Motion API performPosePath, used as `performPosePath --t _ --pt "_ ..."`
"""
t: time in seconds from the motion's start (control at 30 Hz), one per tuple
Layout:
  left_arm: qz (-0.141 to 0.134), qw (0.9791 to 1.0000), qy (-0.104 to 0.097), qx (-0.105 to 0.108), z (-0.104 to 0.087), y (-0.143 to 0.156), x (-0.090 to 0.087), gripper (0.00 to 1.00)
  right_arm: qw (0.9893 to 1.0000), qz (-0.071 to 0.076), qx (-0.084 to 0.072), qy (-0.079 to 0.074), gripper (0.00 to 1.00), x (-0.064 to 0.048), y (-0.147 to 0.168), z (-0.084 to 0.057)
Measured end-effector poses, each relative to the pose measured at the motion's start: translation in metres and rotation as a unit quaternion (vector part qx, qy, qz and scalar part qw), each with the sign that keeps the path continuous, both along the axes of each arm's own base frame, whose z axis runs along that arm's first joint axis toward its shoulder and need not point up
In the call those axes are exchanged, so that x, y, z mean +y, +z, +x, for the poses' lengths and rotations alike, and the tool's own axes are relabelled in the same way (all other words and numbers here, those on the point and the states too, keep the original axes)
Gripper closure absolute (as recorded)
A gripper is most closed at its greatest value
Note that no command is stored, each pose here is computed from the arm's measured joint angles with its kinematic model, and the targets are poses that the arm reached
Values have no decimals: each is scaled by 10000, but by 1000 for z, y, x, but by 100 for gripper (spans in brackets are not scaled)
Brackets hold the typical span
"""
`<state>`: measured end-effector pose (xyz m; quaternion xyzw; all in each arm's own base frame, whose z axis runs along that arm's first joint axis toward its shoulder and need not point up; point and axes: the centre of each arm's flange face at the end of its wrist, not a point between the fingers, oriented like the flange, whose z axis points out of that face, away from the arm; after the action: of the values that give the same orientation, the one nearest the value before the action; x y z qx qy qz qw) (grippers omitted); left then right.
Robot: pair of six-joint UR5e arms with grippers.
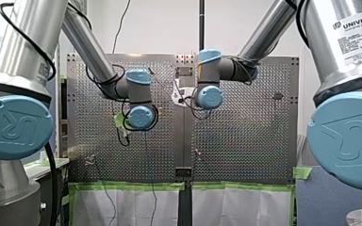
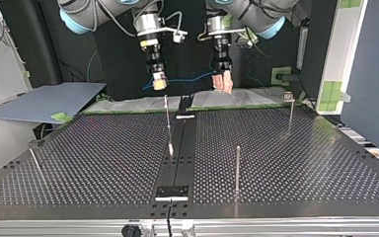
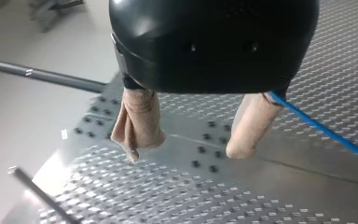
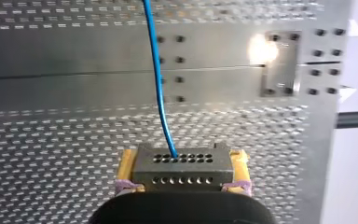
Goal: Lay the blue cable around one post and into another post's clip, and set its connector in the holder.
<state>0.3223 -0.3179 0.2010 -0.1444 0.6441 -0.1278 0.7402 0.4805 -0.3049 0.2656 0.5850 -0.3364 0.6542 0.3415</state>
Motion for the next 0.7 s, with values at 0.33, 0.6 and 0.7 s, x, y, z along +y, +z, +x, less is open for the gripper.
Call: performPosePath --t 0.33,0.6,0.7 --pt "-361 9984 240 -373 28 67 5 0 9990 -286 -340 -33 100 -6 79 0" --pt "-586 9950 375 -711 42 130 12 0 9963 -597 -621 -25 100 -1 158 -6" --pt "-651 9935 428 -824 46 151 17 0 9951 -694 -710 -18 100 2 183 -10"
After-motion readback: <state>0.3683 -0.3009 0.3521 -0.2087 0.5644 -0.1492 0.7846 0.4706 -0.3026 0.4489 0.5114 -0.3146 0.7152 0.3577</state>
